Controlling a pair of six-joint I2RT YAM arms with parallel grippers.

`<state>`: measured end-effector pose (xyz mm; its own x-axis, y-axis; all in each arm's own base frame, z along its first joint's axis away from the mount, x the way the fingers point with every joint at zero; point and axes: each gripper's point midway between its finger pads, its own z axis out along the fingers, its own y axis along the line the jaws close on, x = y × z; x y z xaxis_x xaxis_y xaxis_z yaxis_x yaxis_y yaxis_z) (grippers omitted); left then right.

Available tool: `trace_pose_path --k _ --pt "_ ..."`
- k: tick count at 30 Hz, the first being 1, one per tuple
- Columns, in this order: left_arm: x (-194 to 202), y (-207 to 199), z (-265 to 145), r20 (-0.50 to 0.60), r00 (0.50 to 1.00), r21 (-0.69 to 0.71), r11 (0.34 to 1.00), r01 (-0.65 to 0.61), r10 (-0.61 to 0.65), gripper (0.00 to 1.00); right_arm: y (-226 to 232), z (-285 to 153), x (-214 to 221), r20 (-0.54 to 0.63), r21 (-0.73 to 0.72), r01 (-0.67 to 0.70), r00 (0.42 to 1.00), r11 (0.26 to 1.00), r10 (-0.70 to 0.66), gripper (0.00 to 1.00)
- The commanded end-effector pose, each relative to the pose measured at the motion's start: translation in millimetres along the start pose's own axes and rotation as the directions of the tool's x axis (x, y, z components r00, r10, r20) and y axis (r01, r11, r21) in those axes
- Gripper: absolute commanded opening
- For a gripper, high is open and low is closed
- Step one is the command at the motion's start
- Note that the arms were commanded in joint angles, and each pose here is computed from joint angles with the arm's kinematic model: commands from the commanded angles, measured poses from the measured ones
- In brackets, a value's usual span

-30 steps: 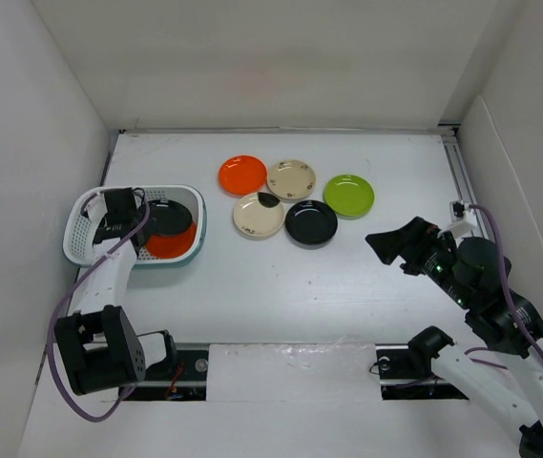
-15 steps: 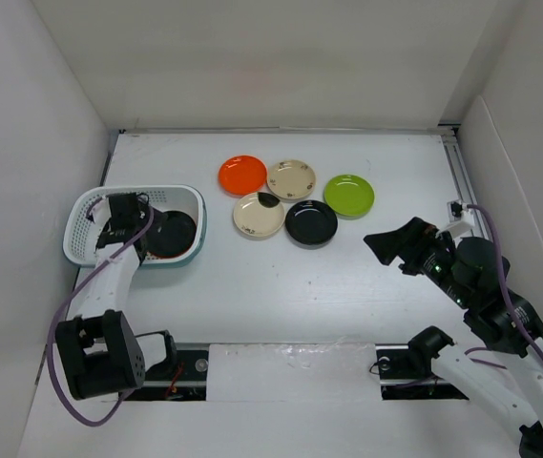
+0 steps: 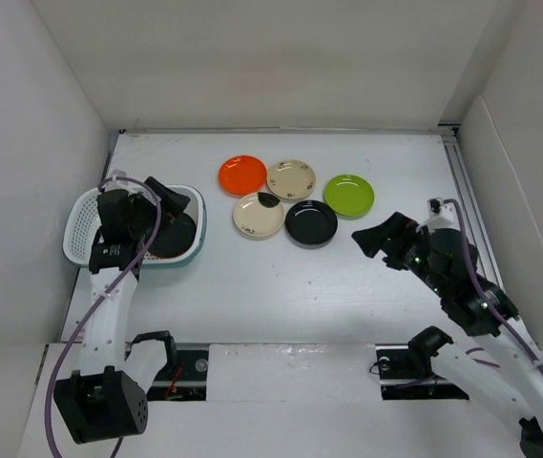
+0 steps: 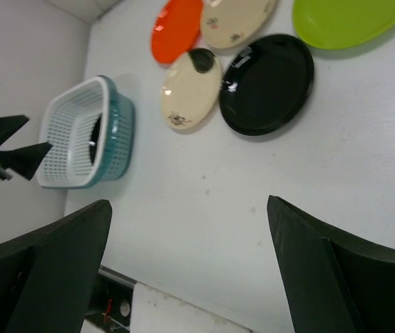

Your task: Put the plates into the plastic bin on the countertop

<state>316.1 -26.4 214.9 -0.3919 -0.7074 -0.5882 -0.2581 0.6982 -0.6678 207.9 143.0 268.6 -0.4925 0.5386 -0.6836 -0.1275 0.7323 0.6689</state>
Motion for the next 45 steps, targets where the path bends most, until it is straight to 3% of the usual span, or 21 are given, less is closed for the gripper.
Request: trace_pose_path --k 1,5,8,9,11,12,15,22,26,29,33,37,45 --pt "24.8 -21.0 -3.5 -0.102 0.991 0.182 0.981 -0.065 0.084 1.00 -10.4 35.1 9.3 0.004 0.050 -0.059 0.998 0.997 0.059 1.00" --pt "38.1 -36.0 -13.4 -0.155 0.977 0.283 0.954 -0.096 0.144 1.00 -18.5 54.7 19.0 -0.012 0.090 -0.106 0.994 0.990 0.108 1.00" --pt "65.7 -76.3 -20.6 -0.190 0.955 0.351 0.925 -0.150 0.227 1.00 -16.9 51.7 15.3 0.012 0.077 -0.125 0.992 0.989 0.125 1.00" --pt "70.3 -83.0 -13.7 -0.176 0.956 0.316 0.934 -0.170 0.233 1.00 -15.3 49.6 13.5 0.018 0.068 -0.127 0.992 0.990 0.126 1.00" --pt "108.1 -113.1 -21.7 -0.217 0.933 0.349 0.915 -0.201 0.288 1.00 -10.0 40.4 -4.0 0.076 0.063 -0.133 0.989 0.989 0.129 1.00" --pt "110.9 -118.1 -13.6 -0.191 0.949 0.307 0.934 -0.183 0.249 1.00 -8.9 36.9 -7.8 0.087 0.064 -0.135 0.988 0.989 0.129 1.00" --pt "154.8 -126.0 -8.4 -0.255 0.939 0.315 0.938 -0.144 0.230 1.00 -2.6 20.8 -19.9 0.111 0.058 -0.138 0.985 0.989 0.131 1.00" --pt "230.6 -129.6 33.6 -0.279 0.960 0.218 0.975 0.042 0.021 1.00 10.3 -14.4 -40.2 0.158 0.011 -0.128 0.980 0.992 0.125 1.00" --pt "273.8 -131.3 64.1 -0.321 0.947 0.158 0.987 0.025 0.027 1.00 17.6 -23.5 -40.1 0.133 -0.014 -0.106 0.985 0.994 0.106 1.00" --pt "278.5 -138.7 81.4 -0.307 0.952 0.127 0.991 0.032 0.009 1.00 20.8 -32.0 -44.3 0.148 -0.034 -0.108 0.983 0.994 0.112 1.00" --pt "299.8 -118.8 104.9 -0.311 0.950 0.057 0.998 0.036 -0.017 0.89 19.6 -36.3 -43.7 0.157 -0.045 -0.109 0.981 0.993 0.114 1.00" --pt "315.9 -106.5 122.6 -0.320 0.946 -0.017 0.999 0.039 -0.042 0.64 18.9 -36.8 -43.4 0.163 -0.051 -0.100 0.981 0.994 0.107 1.00" --pt "334.7 -79.7 137.0 -0.325 0.939 -0.146 0.987 0.065 -0.110 0.37 19.7 -32.8 -41.7 0.156 -0.055 -0.090 0.983 0.994 0.098 1.00"
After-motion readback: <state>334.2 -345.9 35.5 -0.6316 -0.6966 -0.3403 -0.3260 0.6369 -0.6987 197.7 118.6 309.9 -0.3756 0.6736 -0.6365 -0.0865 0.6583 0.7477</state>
